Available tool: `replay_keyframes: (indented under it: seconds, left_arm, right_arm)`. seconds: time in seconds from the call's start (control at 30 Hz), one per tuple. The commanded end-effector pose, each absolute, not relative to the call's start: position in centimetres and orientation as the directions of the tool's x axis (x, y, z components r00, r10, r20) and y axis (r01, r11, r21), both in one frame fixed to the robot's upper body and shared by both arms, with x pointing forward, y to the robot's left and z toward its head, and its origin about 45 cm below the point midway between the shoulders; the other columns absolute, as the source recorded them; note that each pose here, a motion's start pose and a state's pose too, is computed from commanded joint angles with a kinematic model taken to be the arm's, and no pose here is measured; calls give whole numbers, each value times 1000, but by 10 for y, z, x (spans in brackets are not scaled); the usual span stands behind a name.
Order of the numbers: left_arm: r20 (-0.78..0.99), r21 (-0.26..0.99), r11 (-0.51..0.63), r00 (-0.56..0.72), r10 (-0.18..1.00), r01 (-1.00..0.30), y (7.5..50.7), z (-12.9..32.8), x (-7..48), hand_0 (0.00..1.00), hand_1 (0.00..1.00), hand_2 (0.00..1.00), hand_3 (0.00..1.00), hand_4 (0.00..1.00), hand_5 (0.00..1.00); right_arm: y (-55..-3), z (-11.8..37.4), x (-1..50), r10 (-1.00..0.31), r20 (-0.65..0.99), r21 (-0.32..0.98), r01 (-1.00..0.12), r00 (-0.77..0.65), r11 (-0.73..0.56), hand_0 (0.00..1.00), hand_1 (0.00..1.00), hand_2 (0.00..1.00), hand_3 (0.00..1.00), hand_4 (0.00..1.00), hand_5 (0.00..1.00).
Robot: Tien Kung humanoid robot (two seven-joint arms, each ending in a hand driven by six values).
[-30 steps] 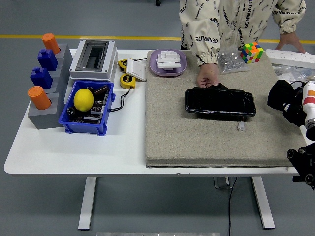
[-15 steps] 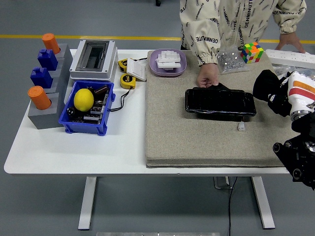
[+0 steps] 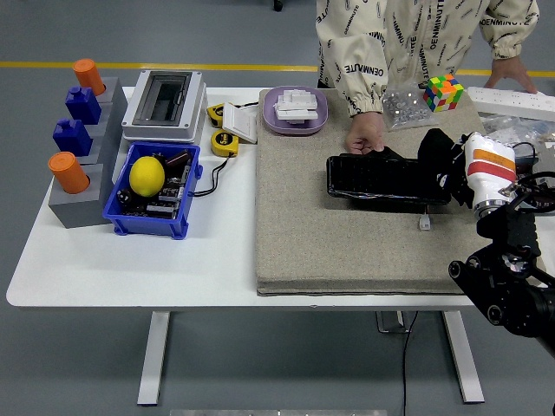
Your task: Pick the rag up,wipe the panel,place it on the desk
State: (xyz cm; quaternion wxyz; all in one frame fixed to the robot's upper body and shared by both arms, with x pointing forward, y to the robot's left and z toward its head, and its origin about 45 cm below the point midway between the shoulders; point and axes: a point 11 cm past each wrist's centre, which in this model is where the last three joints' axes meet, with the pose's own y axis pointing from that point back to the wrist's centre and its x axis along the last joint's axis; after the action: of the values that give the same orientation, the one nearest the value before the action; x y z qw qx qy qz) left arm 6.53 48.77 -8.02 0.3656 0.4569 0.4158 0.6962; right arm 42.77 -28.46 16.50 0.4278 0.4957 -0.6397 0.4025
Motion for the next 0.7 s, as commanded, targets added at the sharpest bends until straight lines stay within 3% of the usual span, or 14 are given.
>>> replay_keyframes:
  seconds: [0.7]
  left_arm:
    - [334,912,-389,-313,889,-129,489,-80,65,605,636,637,562,631,447]
  right_arm:
    - [-212,165,423,-291,953,-86,-996,-79,-12,278,357,373,376,913,82]
